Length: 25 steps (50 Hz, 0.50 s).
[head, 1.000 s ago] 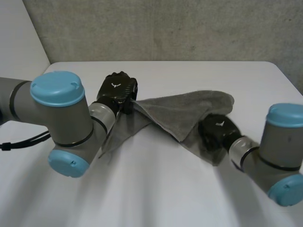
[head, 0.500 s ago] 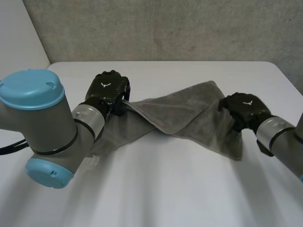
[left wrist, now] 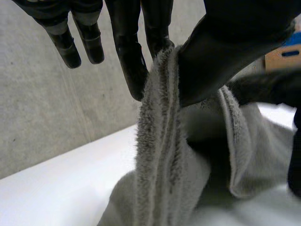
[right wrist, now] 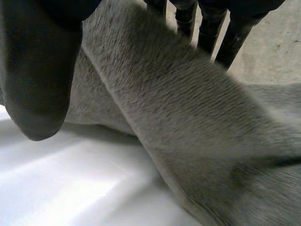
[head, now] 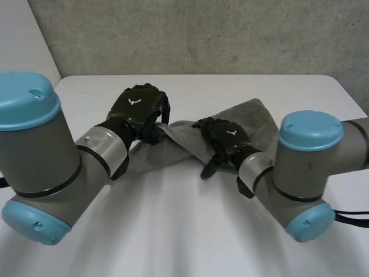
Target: Fold the towel.
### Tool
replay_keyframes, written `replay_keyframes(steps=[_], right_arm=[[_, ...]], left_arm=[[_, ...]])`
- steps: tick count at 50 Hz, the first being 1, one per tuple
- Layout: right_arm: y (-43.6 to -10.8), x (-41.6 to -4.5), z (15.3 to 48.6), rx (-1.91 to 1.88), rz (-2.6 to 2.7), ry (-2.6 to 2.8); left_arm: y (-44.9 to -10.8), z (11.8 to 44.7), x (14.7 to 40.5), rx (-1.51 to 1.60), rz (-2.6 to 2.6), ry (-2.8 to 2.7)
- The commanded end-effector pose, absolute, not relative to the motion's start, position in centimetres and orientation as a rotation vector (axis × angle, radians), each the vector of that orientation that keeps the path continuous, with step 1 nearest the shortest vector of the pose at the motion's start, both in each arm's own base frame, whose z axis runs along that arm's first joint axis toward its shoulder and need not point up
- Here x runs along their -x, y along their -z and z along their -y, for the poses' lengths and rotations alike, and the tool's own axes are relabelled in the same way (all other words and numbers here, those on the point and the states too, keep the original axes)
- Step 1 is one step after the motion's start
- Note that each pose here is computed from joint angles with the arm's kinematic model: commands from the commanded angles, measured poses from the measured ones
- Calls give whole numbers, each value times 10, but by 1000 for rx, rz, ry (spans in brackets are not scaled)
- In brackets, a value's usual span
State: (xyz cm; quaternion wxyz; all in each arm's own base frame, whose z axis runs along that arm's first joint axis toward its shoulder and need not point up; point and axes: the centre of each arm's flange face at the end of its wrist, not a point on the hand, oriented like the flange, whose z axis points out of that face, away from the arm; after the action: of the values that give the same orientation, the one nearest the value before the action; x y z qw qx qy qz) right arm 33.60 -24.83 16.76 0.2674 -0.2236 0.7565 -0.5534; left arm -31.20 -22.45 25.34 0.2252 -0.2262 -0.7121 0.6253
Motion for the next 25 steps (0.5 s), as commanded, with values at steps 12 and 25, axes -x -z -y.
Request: replay_keyframes(steps=[12,25], right_arm=[[-145,-366,254,460,-1992,1553],[-151,-300,296,410,-2126,1736]], left_arm=[[-299,242,288,366,1855,-1795],[-296,276,255,258,1926,-1871]])
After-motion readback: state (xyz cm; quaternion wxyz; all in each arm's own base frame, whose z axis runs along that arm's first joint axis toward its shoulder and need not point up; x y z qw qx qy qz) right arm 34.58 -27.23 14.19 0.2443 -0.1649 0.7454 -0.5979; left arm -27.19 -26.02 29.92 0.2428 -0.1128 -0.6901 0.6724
